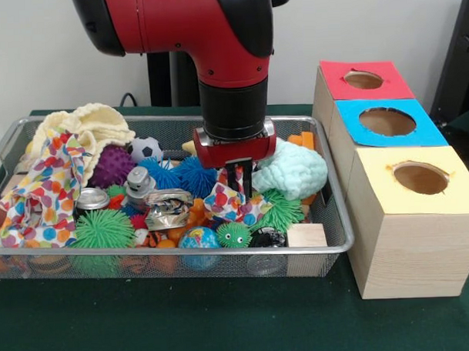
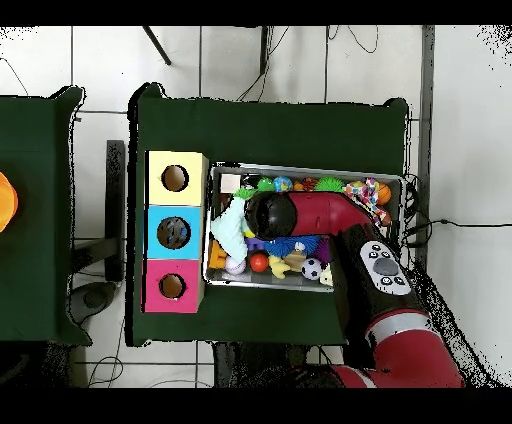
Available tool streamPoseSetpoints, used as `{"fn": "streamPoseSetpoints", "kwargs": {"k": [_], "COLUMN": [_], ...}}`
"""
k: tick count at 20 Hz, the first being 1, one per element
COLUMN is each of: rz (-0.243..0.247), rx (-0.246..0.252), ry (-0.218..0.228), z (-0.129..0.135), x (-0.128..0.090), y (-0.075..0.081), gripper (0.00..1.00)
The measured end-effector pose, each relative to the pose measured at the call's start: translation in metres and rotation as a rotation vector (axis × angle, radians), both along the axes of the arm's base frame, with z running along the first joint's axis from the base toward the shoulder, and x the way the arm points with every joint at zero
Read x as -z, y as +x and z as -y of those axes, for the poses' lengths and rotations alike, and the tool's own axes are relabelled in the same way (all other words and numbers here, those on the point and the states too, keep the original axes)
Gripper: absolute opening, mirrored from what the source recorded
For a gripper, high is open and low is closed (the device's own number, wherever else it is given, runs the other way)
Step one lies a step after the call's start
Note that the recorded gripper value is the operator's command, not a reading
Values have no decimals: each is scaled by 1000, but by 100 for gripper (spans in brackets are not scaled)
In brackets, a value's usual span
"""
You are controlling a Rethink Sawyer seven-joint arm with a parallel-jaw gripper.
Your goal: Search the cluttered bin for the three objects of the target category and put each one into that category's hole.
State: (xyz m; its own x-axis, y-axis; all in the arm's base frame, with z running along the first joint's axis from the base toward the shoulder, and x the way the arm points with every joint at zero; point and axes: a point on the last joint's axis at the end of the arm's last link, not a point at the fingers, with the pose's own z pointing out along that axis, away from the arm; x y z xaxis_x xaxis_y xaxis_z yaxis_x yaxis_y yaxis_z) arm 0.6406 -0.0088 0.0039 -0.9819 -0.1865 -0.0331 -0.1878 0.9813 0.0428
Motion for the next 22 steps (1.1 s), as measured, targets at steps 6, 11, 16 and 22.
{"fn": "streamPoseSetpoints", "kwargs": {"k": [6, 11, 16, 22], "rz": [15, 29, 21, 30], "rx": [-8, 3, 12, -7], "ry": [-12, -26, -40, -58], "z": [-1, -14, -37, -70], "x": [-25, -97, -169, -223], "y": [-3, -8, -16, -23], "gripper": [0, 0, 0, 0]}}
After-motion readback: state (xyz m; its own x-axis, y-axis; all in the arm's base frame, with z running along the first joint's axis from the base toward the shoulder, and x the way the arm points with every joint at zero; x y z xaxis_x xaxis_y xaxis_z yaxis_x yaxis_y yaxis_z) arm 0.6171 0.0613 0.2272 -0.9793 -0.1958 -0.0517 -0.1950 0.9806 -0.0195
